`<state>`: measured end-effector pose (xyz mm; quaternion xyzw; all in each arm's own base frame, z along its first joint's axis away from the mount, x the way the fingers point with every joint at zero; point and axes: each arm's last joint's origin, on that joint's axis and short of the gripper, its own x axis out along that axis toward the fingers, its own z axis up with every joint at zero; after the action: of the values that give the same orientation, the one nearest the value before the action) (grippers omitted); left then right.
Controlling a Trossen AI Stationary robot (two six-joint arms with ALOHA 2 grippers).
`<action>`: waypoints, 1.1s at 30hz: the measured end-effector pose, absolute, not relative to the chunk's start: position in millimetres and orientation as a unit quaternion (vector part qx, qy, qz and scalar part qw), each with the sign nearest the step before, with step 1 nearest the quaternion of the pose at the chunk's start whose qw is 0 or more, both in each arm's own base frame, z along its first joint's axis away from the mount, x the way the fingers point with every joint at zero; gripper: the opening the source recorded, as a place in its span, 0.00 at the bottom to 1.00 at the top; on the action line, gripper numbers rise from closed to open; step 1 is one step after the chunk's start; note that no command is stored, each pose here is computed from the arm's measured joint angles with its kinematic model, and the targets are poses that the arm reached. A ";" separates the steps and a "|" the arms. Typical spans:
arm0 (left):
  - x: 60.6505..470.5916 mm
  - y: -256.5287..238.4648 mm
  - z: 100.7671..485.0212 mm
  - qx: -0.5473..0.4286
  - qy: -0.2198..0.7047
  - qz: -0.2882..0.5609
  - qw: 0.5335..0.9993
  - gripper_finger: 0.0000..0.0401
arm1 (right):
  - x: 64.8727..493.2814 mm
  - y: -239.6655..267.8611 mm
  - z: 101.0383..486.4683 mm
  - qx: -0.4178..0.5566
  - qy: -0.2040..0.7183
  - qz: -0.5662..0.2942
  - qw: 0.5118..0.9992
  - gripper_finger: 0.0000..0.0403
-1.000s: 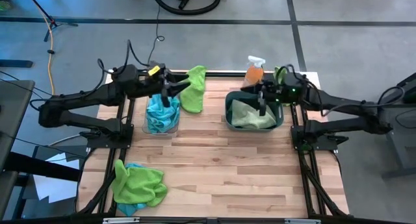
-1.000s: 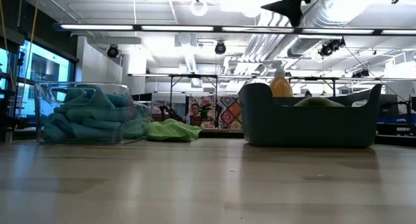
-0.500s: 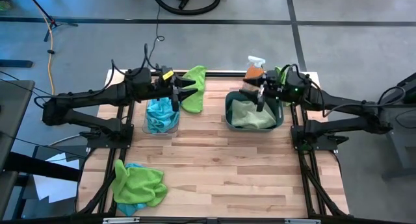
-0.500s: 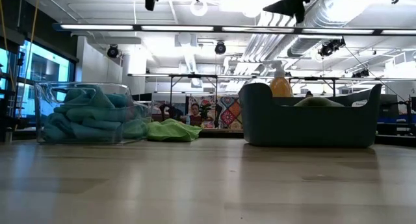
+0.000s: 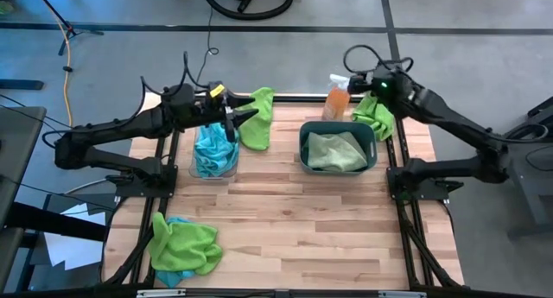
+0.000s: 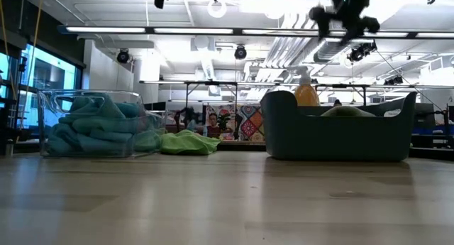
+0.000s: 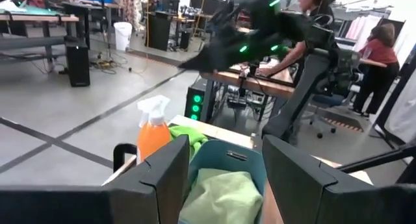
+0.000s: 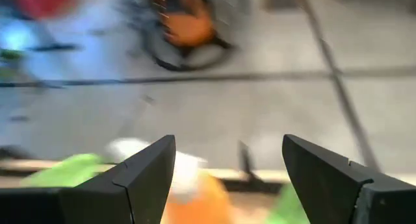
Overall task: Sort microfiber towel by color & place in baskets
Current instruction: Put the green microfiber towel into the blue bin
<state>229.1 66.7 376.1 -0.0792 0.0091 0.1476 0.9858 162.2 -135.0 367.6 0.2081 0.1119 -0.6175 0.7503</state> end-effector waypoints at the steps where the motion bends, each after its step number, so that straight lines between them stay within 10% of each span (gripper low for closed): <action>1: 228.2 66.4 376.9 -0.079 0.007 0.147 0.986 0.46 | 159.8 -143.5 361.3 0.221 0.121 -0.637 0.729 0.69; 12: 210.3 59.5 390.8 -0.074 -0.023 0.117 0.990 0.46 | 130.4 -230.6 297.1 0.380 0.209 -0.690 0.580 0.69; 33: 191.7 54.2 403.1 -0.017 -0.049 0.119 0.991 0.46 | 142.7 -222.0 285.8 0.419 0.263 -0.686 0.534 0.69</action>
<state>191.7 54.2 403.1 -0.0170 -0.0492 0.1193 0.9915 142.7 -222.0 285.8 0.4193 0.2627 -0.6858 0.5337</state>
